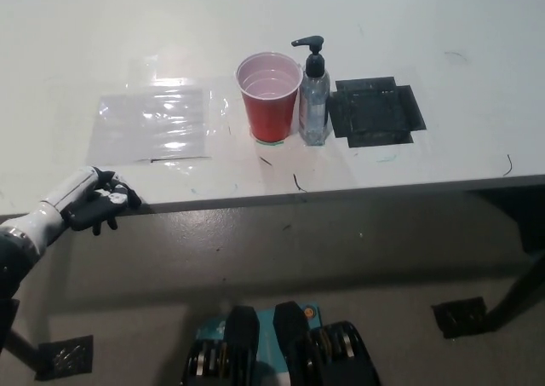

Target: The robot uses its right hand to press the hand soap kept in the middle of the table to get liquid hand soap out

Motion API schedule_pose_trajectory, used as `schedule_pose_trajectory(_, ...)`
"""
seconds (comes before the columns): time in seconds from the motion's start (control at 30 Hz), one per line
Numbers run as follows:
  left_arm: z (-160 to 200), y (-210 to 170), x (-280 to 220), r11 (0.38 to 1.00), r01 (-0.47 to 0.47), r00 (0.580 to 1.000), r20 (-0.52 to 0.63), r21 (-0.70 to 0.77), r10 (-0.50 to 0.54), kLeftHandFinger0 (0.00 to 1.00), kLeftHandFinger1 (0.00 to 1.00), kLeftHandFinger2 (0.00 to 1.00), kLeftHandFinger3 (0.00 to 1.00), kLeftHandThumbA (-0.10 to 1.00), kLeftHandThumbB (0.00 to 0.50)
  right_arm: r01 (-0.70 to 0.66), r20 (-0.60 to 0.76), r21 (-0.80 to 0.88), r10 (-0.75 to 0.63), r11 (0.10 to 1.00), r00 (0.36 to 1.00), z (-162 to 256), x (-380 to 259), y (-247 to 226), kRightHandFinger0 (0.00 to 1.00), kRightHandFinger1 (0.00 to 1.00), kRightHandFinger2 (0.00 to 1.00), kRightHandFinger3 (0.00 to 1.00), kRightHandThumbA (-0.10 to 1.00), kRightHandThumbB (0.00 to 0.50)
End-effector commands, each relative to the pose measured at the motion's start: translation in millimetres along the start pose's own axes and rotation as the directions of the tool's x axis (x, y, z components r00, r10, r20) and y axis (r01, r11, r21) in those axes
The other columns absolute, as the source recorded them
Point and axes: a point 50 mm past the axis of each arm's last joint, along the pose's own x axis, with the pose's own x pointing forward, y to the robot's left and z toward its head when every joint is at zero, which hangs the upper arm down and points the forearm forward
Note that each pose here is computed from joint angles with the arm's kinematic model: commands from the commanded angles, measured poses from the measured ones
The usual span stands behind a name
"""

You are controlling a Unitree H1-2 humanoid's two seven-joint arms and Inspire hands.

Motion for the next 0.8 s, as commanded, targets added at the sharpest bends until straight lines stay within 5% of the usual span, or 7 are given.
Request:
schedule_pose_trajectory(0.0, 14.7, 19.1, -2.6, 0.998, -0.026, 0.999, 0.028, 0.058, 0.025, 0.27, 0.32, 0.51, 0.71, 0.61, 0.085, -0.012, 0.099, -0.066, 0.019, 0.998, 0.995, 35.8, 24.3, -7.2, 1.0, 1.0, 1.0, 1.0, 1.0, 0.255)
schedule_pose_trajectory(0.03, 14.2, 18.8, -2.5, 0.998, -0.031, 0.999, 0.031, 0.061, 0.029, 0.28, 0.32, 0.52, 0.73, 0.71, 0.087, -0.027, 0.125, -0.083, 0.038, 0.996, 0.991, 48.5, 33.6, -0.4, 1.0, 1.0, 1.0, 1.0, 1.0, 0.276)
schedule_pose_trajectory(0.23, 13.5, 16.9, -2.5, 0.997, -0.034, 0.999, 0.031, 0.062, 0.032, 0.26, 0.29, 0.48, 0.73, 0.9, 0.1, -0.098, 0.202, -0.126, 0.122, 0.987, 0.972, 73.0, 50.6, 28.6, 1.0, 1.0, 1.0, 1.0, 1.0, 0.229)
schedule_pose_trajectory(0.33, 14.0, 17.4, -1.4, 0.997, -0.027, 0.999, 0.043, 0.067, 0.024, 0.25, 0.27, 0.46, 0.7, 0.94, 0.076, -0.141, 0.227, -0.138, 0.17, 0.98, 0.959, 75.4, 61.2, 46.3, 1.0, 1.0, 1.0, 1.0, 1.0, 0.287)
schedule_pose_trajectory(0.4, 15.2, 17.6, -0.7, 0.998, -0.023, 0.999, 0.042, 0.061, 0.02, 0.24, 0.27, 0.46, 0.7, 0.95, 0.107, -0.167, 0.25, -0.15, 0.201, 0.974, 0.947, 82.5, 62.9, 54.5, 1.0, 1.0, 1.0, 1.0, 1.0, 0.298)
schedule_pose_trajectory(0.57, 18.0, 17.8, -2.2, 0.997, -0.025, 0.999, 0.048, 0.069, 0.022, 0.25, 0.27, 0.45, 0.68, 0.92, 0.085, -0.25, 0.304, -0.161, 0.289, 0.955, 0.908, 99.6, 64.6, 82.7, 1.0, 1.0, 1.0, 1.0, 1.0, 0.259)
schedule_pose_trajectory(0.77, 18.3, 19.8, -0.7, 0.996, -0.023, 0.999, 0.045, 0.084, 0.019, 0.25, 0.28, 0.44, 0.69, 0.94, 0.124, -0.278, 0.337, -0.181, 0.325, 0.943, 0.884, 116.5, 67.7, 112.6, 1.0, 1.0, 1.0, 1.0, 1.0, 0.211)
